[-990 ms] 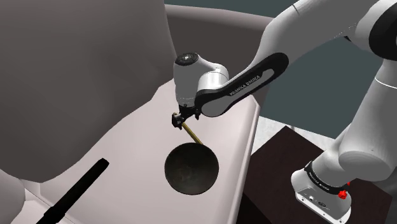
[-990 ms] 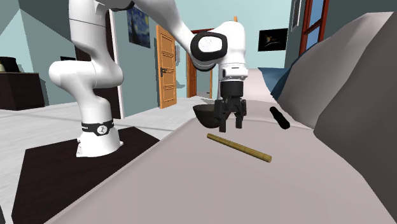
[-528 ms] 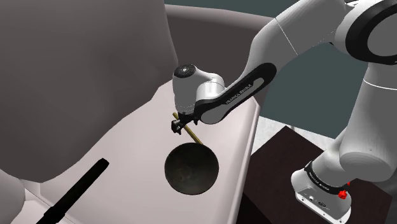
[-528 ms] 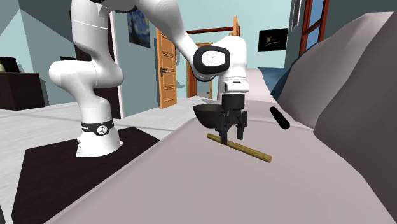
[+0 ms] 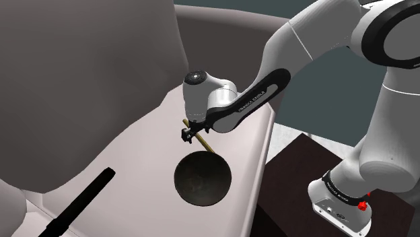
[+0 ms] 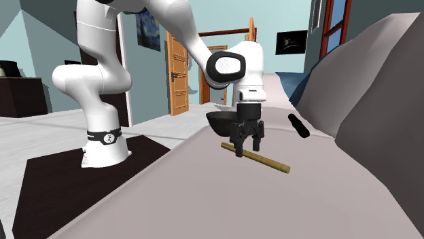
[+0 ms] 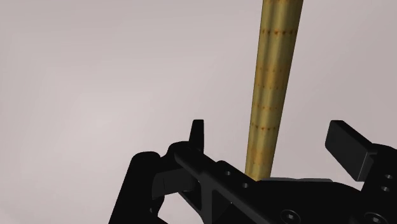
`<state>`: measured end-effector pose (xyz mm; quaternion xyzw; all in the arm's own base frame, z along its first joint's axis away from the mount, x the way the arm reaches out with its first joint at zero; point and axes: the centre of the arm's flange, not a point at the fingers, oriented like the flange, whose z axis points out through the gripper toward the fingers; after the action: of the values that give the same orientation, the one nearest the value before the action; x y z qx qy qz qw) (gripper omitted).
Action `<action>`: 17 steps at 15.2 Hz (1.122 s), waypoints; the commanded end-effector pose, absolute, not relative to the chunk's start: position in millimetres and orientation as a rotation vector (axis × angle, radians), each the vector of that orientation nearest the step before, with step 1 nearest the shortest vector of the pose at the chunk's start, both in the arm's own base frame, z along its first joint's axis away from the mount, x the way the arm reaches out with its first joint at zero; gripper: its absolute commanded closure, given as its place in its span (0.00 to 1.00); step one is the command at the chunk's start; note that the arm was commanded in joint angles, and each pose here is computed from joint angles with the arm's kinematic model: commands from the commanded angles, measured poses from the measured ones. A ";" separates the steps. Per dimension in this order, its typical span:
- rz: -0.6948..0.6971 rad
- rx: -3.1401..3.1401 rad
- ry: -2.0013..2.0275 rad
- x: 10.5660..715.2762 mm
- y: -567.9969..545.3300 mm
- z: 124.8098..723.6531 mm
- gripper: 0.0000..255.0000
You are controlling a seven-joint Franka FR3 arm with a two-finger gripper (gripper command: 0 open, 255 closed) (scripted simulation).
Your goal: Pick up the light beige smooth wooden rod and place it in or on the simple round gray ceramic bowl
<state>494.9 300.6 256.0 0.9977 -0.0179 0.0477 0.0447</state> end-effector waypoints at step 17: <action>0.146 3.048 -0.055 494.8 300.6 292.9 1.00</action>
<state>494.9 299.7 287.3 0.9977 -0.0179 0.0478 0.0446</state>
